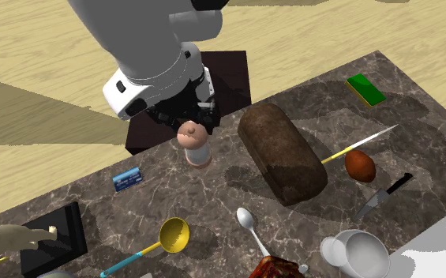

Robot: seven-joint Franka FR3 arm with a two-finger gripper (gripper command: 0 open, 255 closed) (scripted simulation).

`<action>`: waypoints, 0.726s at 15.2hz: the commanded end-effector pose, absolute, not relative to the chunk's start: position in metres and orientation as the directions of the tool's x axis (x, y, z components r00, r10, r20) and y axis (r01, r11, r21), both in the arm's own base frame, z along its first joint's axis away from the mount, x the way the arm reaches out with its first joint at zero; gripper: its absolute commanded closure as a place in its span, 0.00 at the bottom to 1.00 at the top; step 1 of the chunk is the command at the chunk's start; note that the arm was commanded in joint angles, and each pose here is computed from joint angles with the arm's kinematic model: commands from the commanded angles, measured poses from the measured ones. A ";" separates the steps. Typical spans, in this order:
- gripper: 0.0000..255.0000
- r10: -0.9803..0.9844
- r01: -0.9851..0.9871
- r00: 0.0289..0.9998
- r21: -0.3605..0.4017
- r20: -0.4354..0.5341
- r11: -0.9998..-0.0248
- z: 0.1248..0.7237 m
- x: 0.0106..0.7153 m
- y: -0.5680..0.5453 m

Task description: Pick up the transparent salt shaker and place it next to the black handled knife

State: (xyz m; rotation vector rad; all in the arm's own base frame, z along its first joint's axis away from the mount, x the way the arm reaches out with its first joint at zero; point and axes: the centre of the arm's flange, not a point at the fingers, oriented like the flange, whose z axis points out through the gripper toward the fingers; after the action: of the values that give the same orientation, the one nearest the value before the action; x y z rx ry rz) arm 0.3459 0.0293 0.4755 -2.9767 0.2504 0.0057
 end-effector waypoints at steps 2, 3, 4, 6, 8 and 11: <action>1.00 -0.166 -0.166 0.986 -0.153 -0.017 -0.974 0.492 0.344 0.030; 1.00 -0.166 -0.166 0.986 -0.153 -0.017 -0.974 0.497 0.344 0.030; 1.00 -0.166 -0.166 0.986 -0.153 -0.017 -0.974 0.502 0.344 0.030; 1.00 -0.166 -0.166 0.986 -0.153 -0.017 -0.974 0.513 0.344 0.030; 1.00 -0.166 -0.166 0.986 -0.153 -0.017 -0.974 0.524 0.344 0.030; 1.00 -0.166 -0.166 0.986 -0.153 -0.017 -0.974 0.539 0.344 0.030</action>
State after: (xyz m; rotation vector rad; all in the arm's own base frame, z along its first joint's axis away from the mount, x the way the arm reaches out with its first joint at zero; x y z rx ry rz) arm 0.3450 0.0299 0.5343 -2.9767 0.2502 0.0057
